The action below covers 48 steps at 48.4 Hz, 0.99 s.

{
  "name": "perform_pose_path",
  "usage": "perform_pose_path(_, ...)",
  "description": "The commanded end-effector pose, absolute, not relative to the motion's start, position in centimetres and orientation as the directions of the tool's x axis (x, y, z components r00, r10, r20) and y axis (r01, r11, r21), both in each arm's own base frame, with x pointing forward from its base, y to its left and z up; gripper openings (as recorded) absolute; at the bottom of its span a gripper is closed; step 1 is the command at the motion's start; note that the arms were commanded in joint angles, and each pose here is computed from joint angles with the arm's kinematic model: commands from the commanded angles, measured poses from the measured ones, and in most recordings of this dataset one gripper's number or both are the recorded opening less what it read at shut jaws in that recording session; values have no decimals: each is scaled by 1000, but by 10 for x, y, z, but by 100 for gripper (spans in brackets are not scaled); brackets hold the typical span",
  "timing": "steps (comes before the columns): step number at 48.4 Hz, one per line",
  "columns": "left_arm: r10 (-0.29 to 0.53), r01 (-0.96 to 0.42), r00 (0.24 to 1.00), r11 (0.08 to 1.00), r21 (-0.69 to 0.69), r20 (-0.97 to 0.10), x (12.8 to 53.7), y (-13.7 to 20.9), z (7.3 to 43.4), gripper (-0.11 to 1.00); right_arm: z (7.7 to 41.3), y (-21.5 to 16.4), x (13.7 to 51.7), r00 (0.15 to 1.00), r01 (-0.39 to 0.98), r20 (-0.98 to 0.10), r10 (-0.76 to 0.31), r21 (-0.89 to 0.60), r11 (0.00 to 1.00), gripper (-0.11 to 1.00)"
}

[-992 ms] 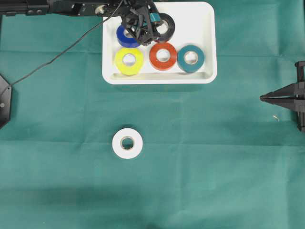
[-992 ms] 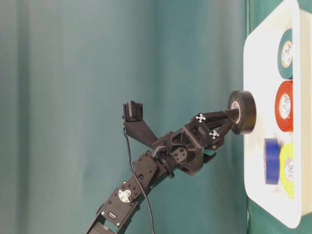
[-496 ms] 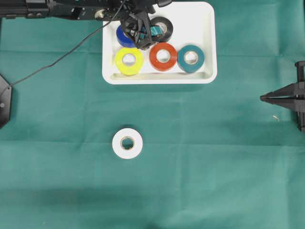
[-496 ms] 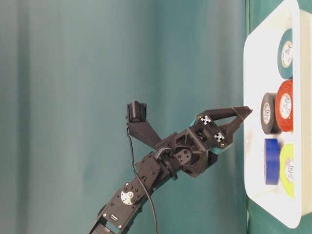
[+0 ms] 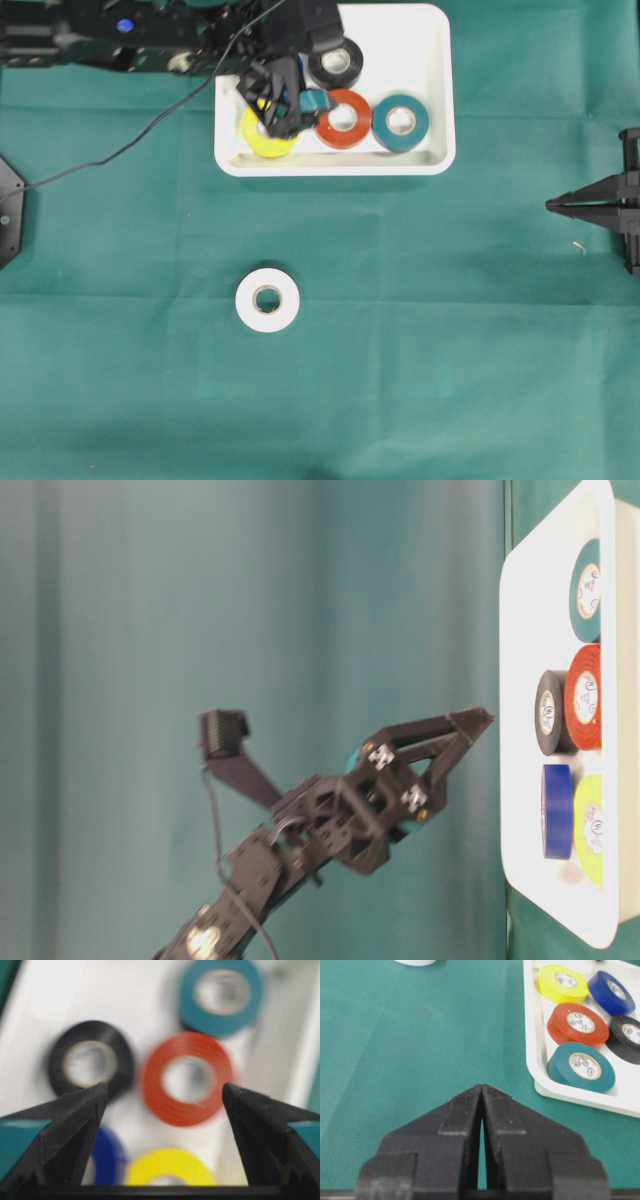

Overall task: Put the tape into the white case with the left arm.
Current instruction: 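Retract the left gripper to the left side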

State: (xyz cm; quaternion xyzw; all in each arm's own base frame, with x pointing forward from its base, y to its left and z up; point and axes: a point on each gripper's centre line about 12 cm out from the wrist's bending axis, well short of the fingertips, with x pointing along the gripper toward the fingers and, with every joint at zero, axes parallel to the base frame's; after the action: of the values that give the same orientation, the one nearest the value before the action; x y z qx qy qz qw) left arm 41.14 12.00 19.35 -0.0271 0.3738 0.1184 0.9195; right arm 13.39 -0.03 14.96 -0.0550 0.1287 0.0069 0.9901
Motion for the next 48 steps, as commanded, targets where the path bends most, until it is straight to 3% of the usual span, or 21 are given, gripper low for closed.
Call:
perform_pose_path(1,186,-211,743,977,39,-643,408,105,221,94,154,0,136,971,-28,-241,1,-109,994,-9)
perform_pose_path(21,88,-78,799,996,42,-594,366,42,234,94,154,0,136,971,-28,-241,1,-109,994,-9)
perform_pose_path(48,7,15,891,999,45,-454,298,2,234,94,154,0,136,970,-28,-242,1,-109,994,-9)
